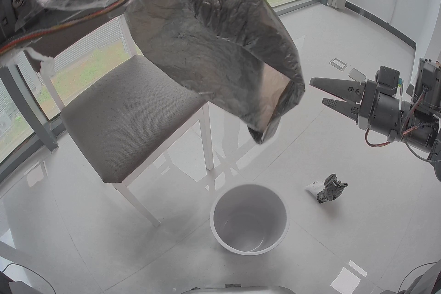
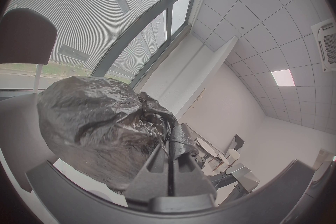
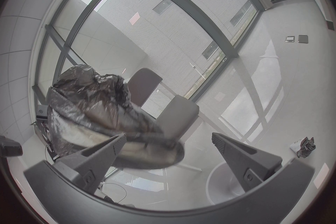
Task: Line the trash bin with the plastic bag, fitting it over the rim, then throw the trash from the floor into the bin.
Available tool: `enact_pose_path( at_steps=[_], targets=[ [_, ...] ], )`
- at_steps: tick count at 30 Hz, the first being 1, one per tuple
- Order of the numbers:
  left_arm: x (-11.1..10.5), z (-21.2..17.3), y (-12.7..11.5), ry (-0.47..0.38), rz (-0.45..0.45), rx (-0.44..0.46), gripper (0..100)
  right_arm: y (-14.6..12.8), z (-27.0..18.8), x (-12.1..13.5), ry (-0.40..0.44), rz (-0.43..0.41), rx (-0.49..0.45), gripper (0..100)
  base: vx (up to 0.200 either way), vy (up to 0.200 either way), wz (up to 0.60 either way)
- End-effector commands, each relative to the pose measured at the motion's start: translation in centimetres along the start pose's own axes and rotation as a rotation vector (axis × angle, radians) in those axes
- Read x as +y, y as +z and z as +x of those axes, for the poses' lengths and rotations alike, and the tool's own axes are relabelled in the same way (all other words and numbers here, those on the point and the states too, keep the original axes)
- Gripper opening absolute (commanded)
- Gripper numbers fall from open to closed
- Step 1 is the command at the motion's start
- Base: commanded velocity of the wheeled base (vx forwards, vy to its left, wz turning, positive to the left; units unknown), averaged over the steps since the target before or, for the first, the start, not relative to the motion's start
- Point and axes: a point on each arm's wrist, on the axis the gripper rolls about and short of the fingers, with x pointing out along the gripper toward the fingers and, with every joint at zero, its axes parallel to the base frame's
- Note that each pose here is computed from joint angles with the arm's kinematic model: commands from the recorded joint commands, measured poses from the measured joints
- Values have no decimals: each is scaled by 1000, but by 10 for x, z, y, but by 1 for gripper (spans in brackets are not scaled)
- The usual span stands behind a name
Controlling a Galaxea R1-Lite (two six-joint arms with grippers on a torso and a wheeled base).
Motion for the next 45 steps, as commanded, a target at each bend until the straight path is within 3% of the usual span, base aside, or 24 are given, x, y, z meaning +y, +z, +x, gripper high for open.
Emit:
enact_pose_path(
  at_steps=[1, 7, 14, 24, 32, 39, 45],
  targets=[
    [1, 1, -1, 2, 0, 2, 0, 1, 6, -8, -18, 9, 5, 100, 0, 0, 0],
    [0, 1, -2, 0, -1, 5, 0, -7, 15, -11, -15, 22, 39, 100, 0, 0, 0],
    [0, 2, -2, -3, -2, 8, 0, -34, 43, -9, 28, 45, 146, 100, 0, 0, 0],
    [0, 1, -2, -1, -1, 5, 0, -43, 89, -34, 7, 68, 191, 100, 0, 0, 0],
    [0, 3, -1, -4, 0, -8, 0, -49, 77, -30, -2, 77, 211, 100, 0, 0, 0],
    [3, 15, -6, -15, 0, -27, 0, -70, 68, -22, 41, 93, 293, 100, 0, 0, 0],
    [2, 19, -8, -25, -1, -31, 0, -70, 76, -20, 55, 89, 294, 100, 0, 0, 0]
  ],
)
